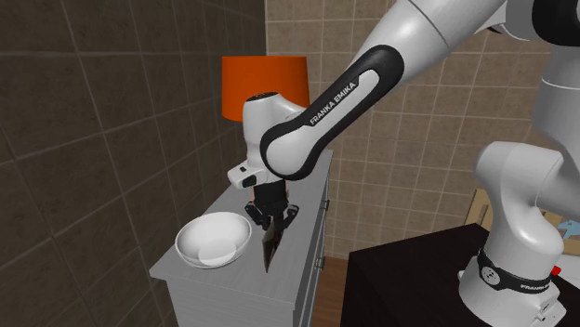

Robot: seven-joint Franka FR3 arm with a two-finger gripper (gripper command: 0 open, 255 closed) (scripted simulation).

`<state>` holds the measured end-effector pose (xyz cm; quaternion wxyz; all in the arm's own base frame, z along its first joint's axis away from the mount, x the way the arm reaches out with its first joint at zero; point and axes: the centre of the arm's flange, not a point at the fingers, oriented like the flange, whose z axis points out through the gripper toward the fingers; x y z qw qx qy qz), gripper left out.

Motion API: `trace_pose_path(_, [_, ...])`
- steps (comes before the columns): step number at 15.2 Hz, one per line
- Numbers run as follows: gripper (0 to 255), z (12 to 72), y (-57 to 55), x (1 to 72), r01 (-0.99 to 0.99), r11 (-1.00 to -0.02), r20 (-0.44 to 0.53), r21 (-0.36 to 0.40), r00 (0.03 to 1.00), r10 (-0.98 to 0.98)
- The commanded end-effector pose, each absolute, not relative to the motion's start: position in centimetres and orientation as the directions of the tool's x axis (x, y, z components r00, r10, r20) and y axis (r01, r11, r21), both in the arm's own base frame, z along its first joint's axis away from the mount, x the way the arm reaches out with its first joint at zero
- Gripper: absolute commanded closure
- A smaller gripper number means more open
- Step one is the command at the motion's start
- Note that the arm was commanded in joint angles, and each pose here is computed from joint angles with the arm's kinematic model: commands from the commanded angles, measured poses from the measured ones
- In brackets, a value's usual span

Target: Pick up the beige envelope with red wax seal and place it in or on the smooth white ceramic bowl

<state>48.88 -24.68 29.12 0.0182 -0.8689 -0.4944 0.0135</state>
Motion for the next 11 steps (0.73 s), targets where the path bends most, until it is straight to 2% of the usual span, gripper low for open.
trace_pose_path(1, [255,30.1,-24.8,48.9,0.859,-0.51,-0.006,-0.045,0.511,0.86])
trace_pose_path(11, [255,35.4,-24.8,48.9,0.859,-0.51,-0.006,-0.045,0.511,0.86])
